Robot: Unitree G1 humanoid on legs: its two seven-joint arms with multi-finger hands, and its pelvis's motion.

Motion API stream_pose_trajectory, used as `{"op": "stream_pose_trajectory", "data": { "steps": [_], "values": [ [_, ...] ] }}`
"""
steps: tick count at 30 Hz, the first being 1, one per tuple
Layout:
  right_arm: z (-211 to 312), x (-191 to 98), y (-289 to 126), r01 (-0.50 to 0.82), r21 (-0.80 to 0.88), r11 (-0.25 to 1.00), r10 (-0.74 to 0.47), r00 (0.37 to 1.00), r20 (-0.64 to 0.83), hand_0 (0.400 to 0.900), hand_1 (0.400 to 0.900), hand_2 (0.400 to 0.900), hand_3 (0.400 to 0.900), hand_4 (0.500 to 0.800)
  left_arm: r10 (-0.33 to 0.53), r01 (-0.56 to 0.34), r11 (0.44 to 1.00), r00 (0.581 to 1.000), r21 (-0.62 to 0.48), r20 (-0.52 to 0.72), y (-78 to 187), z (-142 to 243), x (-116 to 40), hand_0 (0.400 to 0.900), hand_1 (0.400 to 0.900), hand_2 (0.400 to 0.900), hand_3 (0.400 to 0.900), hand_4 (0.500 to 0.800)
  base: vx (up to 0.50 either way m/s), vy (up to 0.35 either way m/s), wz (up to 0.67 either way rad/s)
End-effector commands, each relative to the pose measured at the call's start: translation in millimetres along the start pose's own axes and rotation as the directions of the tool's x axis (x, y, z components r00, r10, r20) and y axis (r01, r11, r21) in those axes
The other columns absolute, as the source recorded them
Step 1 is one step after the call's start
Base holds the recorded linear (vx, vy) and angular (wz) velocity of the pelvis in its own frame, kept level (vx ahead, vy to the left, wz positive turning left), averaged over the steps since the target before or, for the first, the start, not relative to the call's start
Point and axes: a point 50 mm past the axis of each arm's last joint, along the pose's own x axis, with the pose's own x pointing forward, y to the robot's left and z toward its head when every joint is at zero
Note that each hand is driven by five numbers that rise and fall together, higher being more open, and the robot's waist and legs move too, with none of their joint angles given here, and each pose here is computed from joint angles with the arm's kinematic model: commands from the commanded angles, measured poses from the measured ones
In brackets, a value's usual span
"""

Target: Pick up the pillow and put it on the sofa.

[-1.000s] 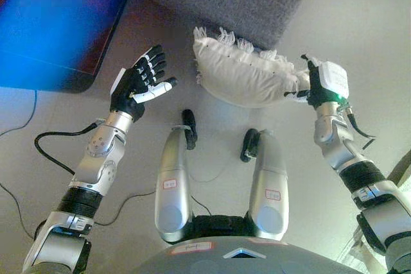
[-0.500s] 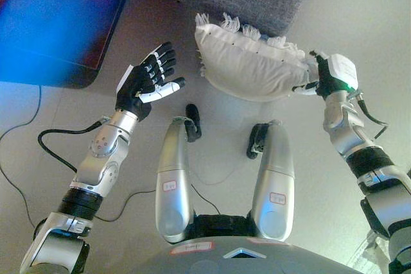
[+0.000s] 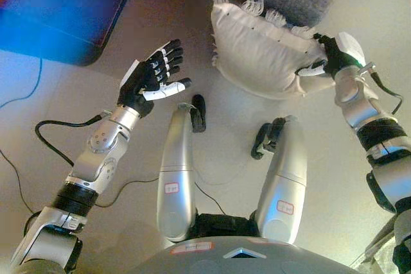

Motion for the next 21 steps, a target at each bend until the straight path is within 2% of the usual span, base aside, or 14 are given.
{"op": "stream_pose_trajectory", "data": {
  "steps": [1,4,9,10,11,21],
  "values": [
    [16.6,8.7,-68.2,0.203,0.005,0.979,-0.202,0.978,0.055,0.900,0.900,0.900,0.900,0.800,-0.066,0.063,0.998,0.975,0.018,0.212,-6.2,45.9,12.6,0.900,0.900,0.900,0.900,0.800,-0.011,-0.012,0.04],
    [17.0,11.2,-76.1,0.215,0.024,0.976,-0.216,0.976,0.028,0.900,0.900,0.900,0.900,0.800,-0.079,0.076,0.997,0.975,0.023,0.208,-5.8,47.8,12.9,0.900,0.900,0.900,0.900,0.800,-0.002,-0.021,0.05],
    [14.2,14.9,-81.2,0.166,0.086,0.982,-0.163,0.986,-0.044,0.900,0.900,0.900,0.900,0.800,-0.107,0.101,0.994,0.971,0.037,0.212,-5.4,52.5,13.1,0.900,0.900,0.900,0.900,0.800,0.000,-0.031,0.07],
    [14.5,15.4,-83.2,0.164,0.116,0.980,-0.159,0.986,-0.049,0.816,0.816,0.816,0.816,0.749,-0.108,0.103,0.994,0.971,0.035,0.214,-5.0,53.6,13.3,0.900,0.900,0.900,0.900,0.800,0.000,-0.012,0.05],
    [15.8,16.0,-83.8,0.157,0.138,0.978,-0.151,0.987,-0.051,0.400,0.400,0.400,0.400,0.500,-0.108,0.103,0.994,0.971,0.034,0.215,-4.8,54.3,13.7,0.900,0.900,0.900,0.900,0.800,0.000,0.000,0.00],
    [17.6,16.5,-80.6,0.158,0.234,0.959,-0.149,0.987,-0.055,0.400,0.400,0.400,0.400,0.500,-0.126,0.120,0.992,0.971,0.041,0.201,-2.9,53.2,8.7,0.900,0.900,0.900,0.900,0.800,0.001,0.000,0.00]
  ]
}}
